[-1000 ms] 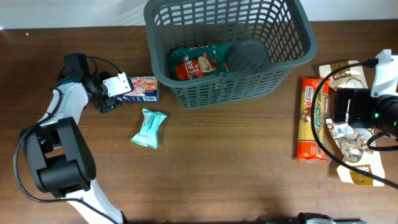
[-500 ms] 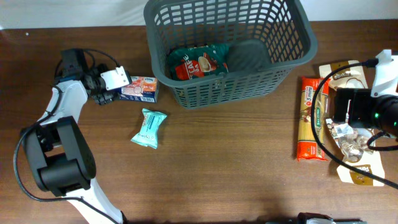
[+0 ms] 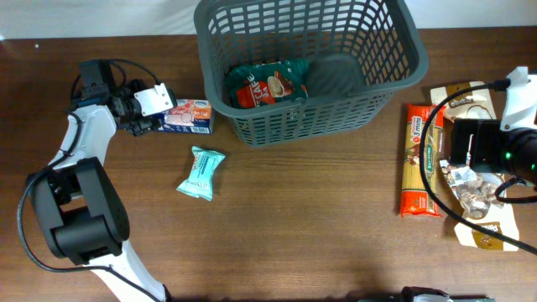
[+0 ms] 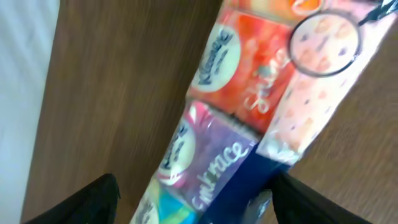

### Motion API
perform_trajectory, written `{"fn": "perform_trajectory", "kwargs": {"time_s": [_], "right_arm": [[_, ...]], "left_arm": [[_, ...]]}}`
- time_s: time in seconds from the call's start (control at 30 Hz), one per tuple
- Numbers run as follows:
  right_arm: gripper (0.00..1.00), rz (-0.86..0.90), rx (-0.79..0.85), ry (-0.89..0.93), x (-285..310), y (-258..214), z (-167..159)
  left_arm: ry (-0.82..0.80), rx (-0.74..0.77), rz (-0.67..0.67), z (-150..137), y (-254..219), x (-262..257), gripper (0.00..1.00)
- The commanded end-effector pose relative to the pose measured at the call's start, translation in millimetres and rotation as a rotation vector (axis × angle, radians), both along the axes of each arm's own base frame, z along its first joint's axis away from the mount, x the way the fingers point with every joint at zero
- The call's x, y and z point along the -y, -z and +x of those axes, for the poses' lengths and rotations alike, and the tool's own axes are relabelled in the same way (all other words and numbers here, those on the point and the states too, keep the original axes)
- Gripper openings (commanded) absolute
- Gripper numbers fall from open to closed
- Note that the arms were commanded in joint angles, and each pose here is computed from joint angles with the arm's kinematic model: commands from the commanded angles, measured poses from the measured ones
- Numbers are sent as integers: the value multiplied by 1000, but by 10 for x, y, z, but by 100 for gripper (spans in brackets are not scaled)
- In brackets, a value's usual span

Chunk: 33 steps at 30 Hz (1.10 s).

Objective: Pack container
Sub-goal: 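Lower the left gripper and grasp the Kleenex multipack end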

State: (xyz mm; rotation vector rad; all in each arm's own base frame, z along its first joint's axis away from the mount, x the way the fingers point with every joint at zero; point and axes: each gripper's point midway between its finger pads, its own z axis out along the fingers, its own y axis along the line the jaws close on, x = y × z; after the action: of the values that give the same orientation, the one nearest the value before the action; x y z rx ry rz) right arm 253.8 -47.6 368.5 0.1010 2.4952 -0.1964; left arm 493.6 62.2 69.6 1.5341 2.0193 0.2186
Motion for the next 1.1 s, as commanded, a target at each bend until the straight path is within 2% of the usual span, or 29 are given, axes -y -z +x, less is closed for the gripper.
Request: {"fn": "perform_trajectory", "kwargs": {"time_s": [0.0,0.43,0.77,0.87,0.93,0.97,1.0,1.03,1.07], "right_arm": [[99,-10,18,27,47,-54,-20],[99,-10,18,27,47,-54,-20],[99,-10,18,27,47,-54,-20],[99,-10,18,27,47,-54,-20],[99,-10,18,27,47,-54,-20],[99,-10,18,27,47,-54,-20],[99,-10,18,27,47,-54,-20],[99,-10,18,27,47,-54,-20],[99,-10,18,27,47,-54,-20]], "left_arm": [[34,11,-61,39,-21,84,75],[17,-35,-93,-29,65,116,75],[-27,-154,-39,-153,489,-1,75],[-26,-164,-42,-168,519,4,73],[-26,-164,-42,-168,519,4,63],[-25,-162,-41,-165,518,2,46],[-24,-161,-39,-162,517,0,15],[-25,-158,-36,-155,515,-5,2],[-25,-157,-36,-153,514,-8,2]]}}
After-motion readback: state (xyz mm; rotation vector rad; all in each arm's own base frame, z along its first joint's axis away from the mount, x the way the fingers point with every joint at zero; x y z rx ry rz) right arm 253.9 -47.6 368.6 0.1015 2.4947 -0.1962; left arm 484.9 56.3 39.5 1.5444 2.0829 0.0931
